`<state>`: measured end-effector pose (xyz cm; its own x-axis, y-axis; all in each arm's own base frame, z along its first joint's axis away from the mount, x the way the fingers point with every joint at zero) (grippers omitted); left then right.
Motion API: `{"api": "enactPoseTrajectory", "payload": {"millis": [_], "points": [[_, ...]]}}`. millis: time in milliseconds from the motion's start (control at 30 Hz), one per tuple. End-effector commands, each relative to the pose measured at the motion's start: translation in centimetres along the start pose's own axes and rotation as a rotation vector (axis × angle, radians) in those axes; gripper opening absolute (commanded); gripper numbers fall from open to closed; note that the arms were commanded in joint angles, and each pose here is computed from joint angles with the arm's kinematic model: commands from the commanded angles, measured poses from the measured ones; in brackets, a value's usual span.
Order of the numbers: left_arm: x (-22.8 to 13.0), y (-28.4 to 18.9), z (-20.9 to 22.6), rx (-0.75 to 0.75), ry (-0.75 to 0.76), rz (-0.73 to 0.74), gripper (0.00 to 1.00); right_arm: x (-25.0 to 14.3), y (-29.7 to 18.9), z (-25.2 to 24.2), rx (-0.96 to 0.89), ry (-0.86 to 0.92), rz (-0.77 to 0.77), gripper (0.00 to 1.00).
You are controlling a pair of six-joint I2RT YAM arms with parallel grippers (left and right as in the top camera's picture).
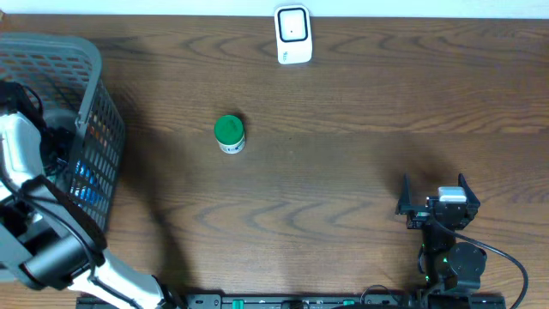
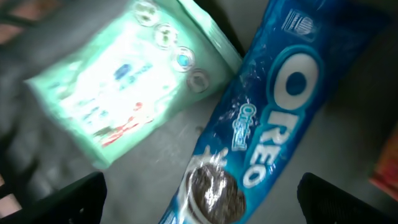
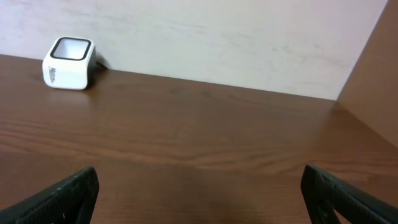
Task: Scan the item barcode
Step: 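Return the left gripper into the basket toward the blue snack pack, then lift the blue snack pack out and place it beside the jar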
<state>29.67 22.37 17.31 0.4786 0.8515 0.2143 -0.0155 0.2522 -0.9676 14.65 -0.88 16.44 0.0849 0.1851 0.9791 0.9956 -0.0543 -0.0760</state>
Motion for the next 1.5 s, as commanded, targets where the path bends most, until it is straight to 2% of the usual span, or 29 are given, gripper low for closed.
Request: {"api": "enactPoseTrajectory", "payload": {"millis": [0, 167, 200, 233, 267, 300, 333, 367, 467, 500, 600, 667, 700, 867, 967, 1100, 1233, 1367, 1467], "points": [[-0.3, 2.4, -1.0, -0.039, 0.087, 0.073, 0.98, -0.1, 0.0, -0.1, -0.007, 0.011, 0.002, 0.99], [-1.1, 5.7, -1.9, -0.058, 0.103, 0.182, 0.98, -0.1, 0.0, -0.1, -0.007, 0.012, 0.002, 0.99], [-1.2, 6.0, -2.0, -0.053, 0.105, 0.192, 0.95, -0.1, 0.0, -0.1, -0.007, 0.012, 0.002, 0.99], [-1.3, 6.2, -2.0, -0.05, 0.106, 0.2, 0.86, -0.1, 0.0, -0.1, -0.007, 0.012, 0.002, 0.99], [-1.3, 6.4, -2.0, -0.047, 0.107, 0.205, 0.67, -0.1, 0.0, -0.1, -0.007, 0.011, 0.002, 0.99], [-1.4, 6.4, -2.0, -0.046, 0.107, 0.209, 0.38, -0.1, 0.0, -0.1, -0.007, 0.012, 0.002, 0.99], [-1.4, 6.3, -1.9, -0.045, 0.107, 0.21, 0.26, -0.1, 0.0, -0.1, -0.007, 0.012, 0.002, 0.99], [-1.3, 6.1, -1.9, -0.045, 0.107, 0.208, 0.21, -0.1, 0.0, -0.1, -0.007, 0.011, 0.002, 0.99], [-0.6, 4.0, -1.7, -0.065, 0.092, 0.165, 0.19, -0.1, 0.0, -0.1, -0.007, 0.012, 0.002, 0.99], [-0.2, 2.8, -1.6, -0.077, 0.087, 0.138, 0.15, -0.1, 0.0, -0.1, -0.007, 0.012, 0.002, 0.99], [1.0, -1.7, -1.1, -0.123, 0.062, 0.033, 0.11, -0.1, 0.0, -0.1, -0.007, 0.012, 0.002, 0.99], [1.8, -9.9, 0.5, -0.221, -0.037, -0.166, 0.08, -0.1, 0.0, -0.1, -0.007, 0.011, 0.002, 0.99], [1.7, -11.9, 1.0, -0.248, -0.063, -0.216, 0.08, -0.1, 0.0, -0.1, -0.007, 0.011, 0.002, 0.99], [-0.8, -23.4, 4.4, -0.448, -0.117, -0.53, 0.08, -0.1, 0.0, -0.1, -0.007, 0.012, 0.002, 0.99], [-4.2, -28.9, 4.7, -0.724, -0.026, -0.632, 0.07, -0.1, 0.0, -0.1, -0.007, 0.012, 0.002, 0.99], [-9.7, -33.0, 1.8, -1.031, 0.233, -0.581, 0.08, -0.1, 0.0, -0.1, -0.007, 0.012, 0.002, 0.99], [-15.7, -33.6, -3.9, -1.137, 0.539, -0.441, 0.07, -0.1, 0.0, -0.1, -0.007, 0.011, 0.002, 0.99], [-21.8, -31.0, -10.5, -1.041, 0.756, -0.315, 0.07, -0.1, 0.0, -0.1, -0.007, 0.012, 0.002, 0.99], [-25.6, -27.8, -15.0, -0.902, 0.812, -0.246, 0.08, -0.1, 0.0, -0.1, -0.007, 0.012, 0.002, 0.99]]}}
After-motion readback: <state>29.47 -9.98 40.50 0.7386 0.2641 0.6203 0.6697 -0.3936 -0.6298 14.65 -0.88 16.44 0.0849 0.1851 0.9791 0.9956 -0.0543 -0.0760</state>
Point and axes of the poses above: each gripper's point midway between its finger pads, its own y axis out along the fingers, its own z axis along the line the jaws close on, x = y × z, the point moved 10 cm from there along -y, back along the fingers, and after that the axes turned 3 degrees about -y, right-handed, at the moved point
